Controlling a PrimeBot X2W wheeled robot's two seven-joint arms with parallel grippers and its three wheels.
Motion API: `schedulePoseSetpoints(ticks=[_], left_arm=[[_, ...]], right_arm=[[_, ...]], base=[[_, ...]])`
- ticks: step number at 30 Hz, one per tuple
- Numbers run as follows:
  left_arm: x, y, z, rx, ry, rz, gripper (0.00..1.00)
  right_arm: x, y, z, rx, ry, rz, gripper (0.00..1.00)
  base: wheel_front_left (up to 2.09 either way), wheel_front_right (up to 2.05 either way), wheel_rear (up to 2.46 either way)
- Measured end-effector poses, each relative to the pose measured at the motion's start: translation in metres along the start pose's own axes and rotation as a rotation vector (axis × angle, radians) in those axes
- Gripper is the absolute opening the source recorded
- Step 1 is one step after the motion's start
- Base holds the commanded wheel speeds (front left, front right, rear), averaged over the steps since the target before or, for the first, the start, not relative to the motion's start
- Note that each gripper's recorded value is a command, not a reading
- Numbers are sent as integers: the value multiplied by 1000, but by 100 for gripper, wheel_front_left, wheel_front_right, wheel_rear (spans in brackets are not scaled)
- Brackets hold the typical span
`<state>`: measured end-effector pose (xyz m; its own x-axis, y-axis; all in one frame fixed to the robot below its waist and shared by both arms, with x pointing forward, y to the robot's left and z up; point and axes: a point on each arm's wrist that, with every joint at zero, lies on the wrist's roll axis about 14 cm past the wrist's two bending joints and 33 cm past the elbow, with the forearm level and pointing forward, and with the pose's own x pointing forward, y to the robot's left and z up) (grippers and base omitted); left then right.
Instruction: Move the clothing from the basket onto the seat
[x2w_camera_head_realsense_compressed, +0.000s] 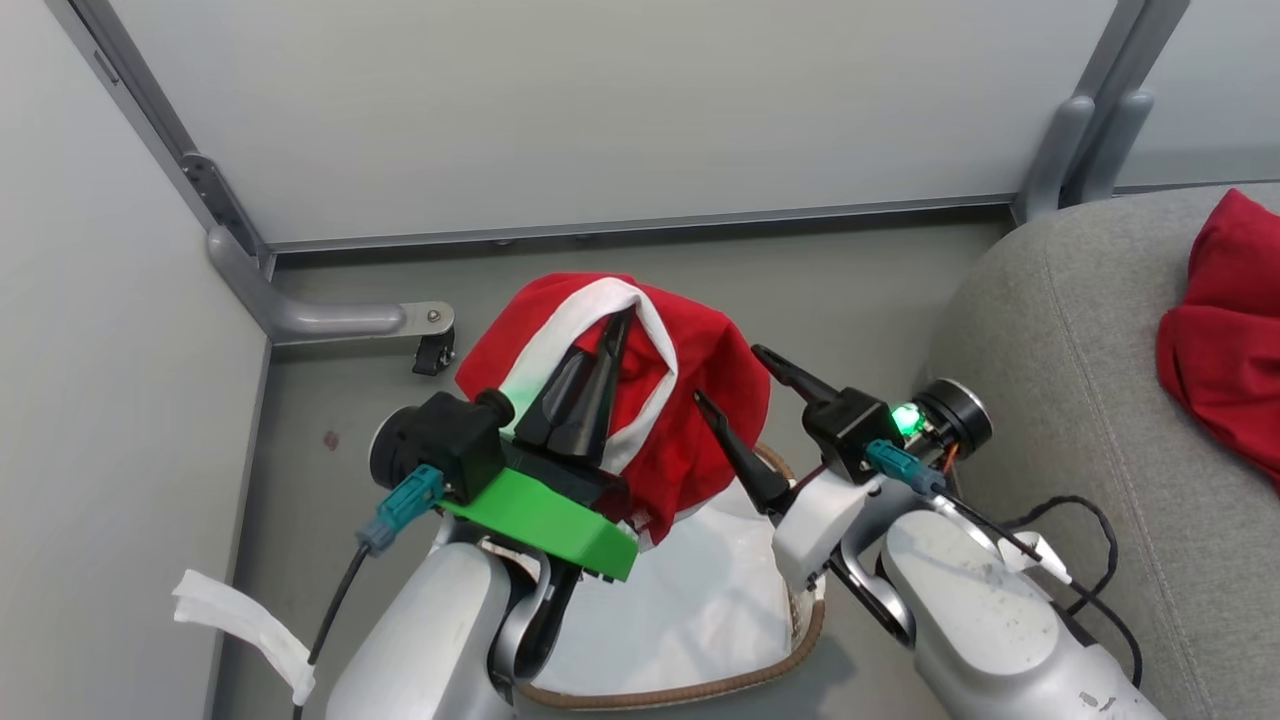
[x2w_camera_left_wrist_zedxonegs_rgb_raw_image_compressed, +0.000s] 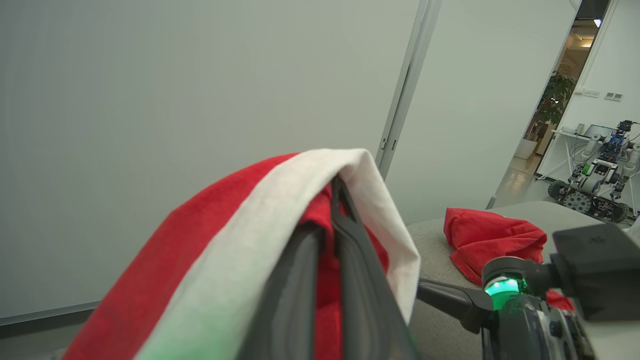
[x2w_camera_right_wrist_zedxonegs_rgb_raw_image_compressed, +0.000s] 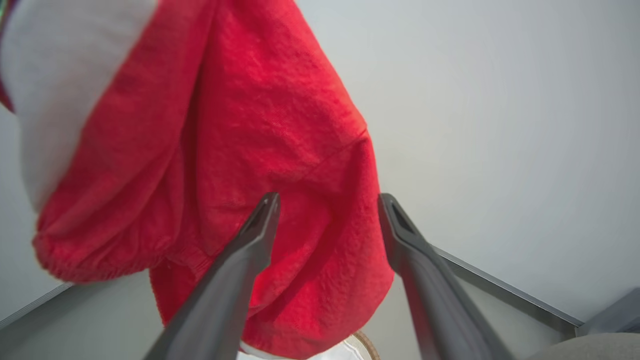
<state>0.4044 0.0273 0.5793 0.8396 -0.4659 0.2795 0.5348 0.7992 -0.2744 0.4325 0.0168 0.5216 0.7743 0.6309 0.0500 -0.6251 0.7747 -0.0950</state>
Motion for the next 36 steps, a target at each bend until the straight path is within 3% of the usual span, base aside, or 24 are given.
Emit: schedulePoseSetpoints(ticks=[10,19,20,21,36], left_arm=[[0,-10,-5,-3,16,-37,0],[0,-21,-9,-7,38,-75,0],[-1,-20,-10,-6,40,-73,0],[-2,-19,-10,-6,41,-68,0],[-5,-2,-9,-2,43,-14,0]], right_arm=[[20,-8,-1,-112,33,56,100],[31,14,-32,-123,149,181,100],[30,17,-37,-111,164,190,37],[30,21,-41,-99,175,199,0],[0,50,-75,77,264,222,0]], base=[[0,0,0],[0,0,0],[0,0,0],[0,0,0],[0,0,0]])
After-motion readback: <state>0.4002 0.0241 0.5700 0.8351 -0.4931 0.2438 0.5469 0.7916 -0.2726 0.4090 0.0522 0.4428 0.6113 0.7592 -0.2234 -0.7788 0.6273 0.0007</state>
